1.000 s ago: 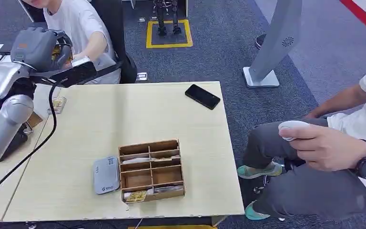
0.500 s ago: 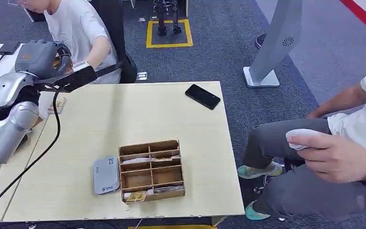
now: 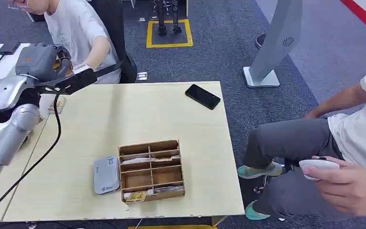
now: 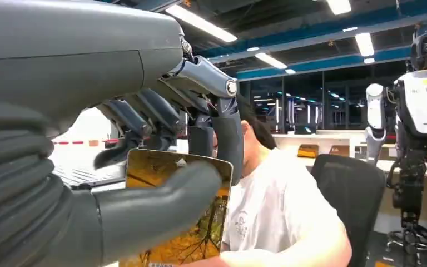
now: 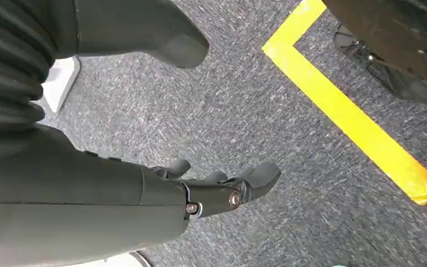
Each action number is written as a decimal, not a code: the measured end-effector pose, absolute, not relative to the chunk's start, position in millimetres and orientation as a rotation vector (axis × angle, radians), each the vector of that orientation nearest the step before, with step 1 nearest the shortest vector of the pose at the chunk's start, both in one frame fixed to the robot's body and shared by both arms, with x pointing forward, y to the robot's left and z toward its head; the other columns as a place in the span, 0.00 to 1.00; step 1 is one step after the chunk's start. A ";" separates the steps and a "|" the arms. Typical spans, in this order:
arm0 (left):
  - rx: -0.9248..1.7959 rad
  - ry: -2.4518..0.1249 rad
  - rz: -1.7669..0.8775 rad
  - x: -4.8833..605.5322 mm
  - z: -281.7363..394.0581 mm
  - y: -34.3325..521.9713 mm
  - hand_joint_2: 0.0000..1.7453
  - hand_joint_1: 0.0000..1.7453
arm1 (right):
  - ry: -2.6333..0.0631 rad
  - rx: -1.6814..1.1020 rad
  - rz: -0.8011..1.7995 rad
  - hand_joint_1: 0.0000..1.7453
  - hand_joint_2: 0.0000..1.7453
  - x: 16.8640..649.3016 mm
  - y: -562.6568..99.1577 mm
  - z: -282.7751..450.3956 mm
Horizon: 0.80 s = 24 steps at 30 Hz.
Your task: Pass the card to the sensor for recognition and then transmit it.
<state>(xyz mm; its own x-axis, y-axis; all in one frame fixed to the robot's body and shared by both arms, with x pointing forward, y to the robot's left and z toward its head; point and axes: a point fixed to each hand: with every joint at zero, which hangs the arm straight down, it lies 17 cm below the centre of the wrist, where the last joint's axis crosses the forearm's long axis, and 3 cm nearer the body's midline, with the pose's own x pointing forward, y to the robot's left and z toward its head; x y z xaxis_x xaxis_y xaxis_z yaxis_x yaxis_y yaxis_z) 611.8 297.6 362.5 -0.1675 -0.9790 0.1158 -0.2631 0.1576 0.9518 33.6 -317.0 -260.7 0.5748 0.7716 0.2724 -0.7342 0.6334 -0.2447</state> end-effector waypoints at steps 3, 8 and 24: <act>1.229 -1.604 -1.054 610.7 362.3 299.8 1.00 0.00 | -0.369 -0.105 0.890 0.00 1.00 33.7 -316.5 -262.2; 1.268 -1.659 -0.986 603.2 368.9 320.3 1.00 0.00 | -0.338 -0.115 0.876 0.00 1.00 27.5 -322.9 -264.8; 1.272 -1.640 -0.926 594.5 357.0 354.1 1.00 0.00 | -0.331 -0.129 0.875 0.00 1.00 26.7 -328.3 -265.9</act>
